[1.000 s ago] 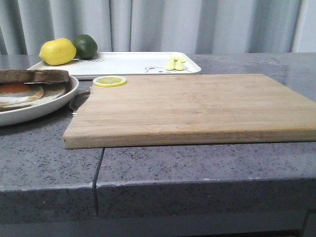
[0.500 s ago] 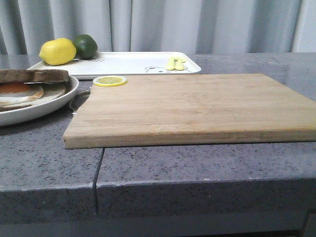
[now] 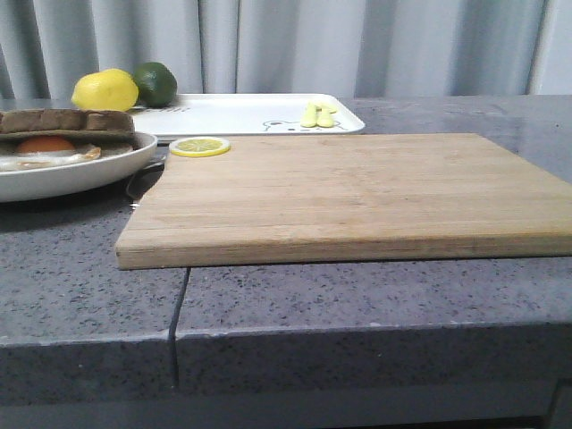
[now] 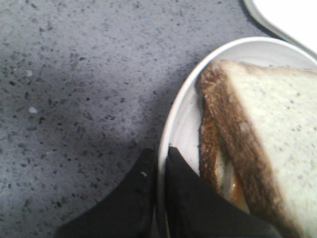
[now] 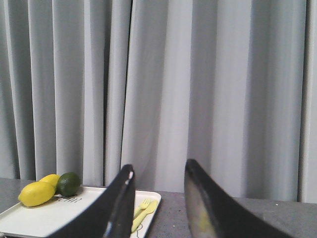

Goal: Place bread and move sandwich to tray
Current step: 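Lift the plate with the sandwich and carry it toward the white tray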

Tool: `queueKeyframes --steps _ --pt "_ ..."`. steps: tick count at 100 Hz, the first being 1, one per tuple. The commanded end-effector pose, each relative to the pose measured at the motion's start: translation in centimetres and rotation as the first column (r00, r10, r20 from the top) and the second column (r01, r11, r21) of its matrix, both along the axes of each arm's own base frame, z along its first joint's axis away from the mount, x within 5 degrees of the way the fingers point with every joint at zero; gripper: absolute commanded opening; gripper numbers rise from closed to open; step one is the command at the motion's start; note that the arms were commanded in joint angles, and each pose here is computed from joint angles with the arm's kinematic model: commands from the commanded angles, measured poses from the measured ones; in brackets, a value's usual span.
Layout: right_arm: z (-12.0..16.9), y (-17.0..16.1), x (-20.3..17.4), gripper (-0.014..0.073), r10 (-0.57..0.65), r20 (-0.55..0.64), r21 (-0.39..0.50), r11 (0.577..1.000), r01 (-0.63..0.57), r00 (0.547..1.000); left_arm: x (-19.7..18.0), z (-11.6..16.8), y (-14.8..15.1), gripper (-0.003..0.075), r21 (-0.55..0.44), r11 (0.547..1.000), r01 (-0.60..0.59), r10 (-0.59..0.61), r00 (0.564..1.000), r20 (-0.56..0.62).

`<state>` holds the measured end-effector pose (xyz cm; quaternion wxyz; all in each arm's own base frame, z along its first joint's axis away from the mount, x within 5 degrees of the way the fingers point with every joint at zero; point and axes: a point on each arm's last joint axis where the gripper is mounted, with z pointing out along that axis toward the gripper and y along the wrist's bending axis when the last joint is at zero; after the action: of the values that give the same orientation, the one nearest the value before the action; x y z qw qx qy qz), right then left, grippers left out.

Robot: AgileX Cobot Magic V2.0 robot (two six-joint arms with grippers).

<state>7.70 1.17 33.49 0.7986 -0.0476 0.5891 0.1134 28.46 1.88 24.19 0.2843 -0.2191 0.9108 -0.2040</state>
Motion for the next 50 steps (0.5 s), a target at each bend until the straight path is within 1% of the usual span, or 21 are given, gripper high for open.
queueKeyframes --steps 1,28,39,50 --pt "0.9 -0.2 -0.1 0.0270 -0.023 0.043 -0.018 1.000 0.024 0.999 -0.2 2.8 -0.4 -0.0019 -0.033 0.999 -0.017 0.020 0.995 0.097" --pt "1.0 -0.2 -0.1 0.0270 -0.024 0.043 -0.017 1.000 0.025 0.999 0.2 7.2 -1.0 -0.0019 -0.090 0.996 0.030 -0.012 0.981 0.196" --pt "1.0 -0.2 -0.1 0.0270 -0.027 0.043 -0.016 0.999 0.028 0.999 0.7 9.2 -1.2 -0.0019 -0.142 0.990 0.029 0.009 0.967 0.256" --pt "1.0 -0.2 -0.1 0.0270 -0.027 0.043 -0.016 0.999 0.028 0.999 1.4 11.0 -1.2 -0.0019 -0.165 0.986 0.031 0.023 0.950 0.313"
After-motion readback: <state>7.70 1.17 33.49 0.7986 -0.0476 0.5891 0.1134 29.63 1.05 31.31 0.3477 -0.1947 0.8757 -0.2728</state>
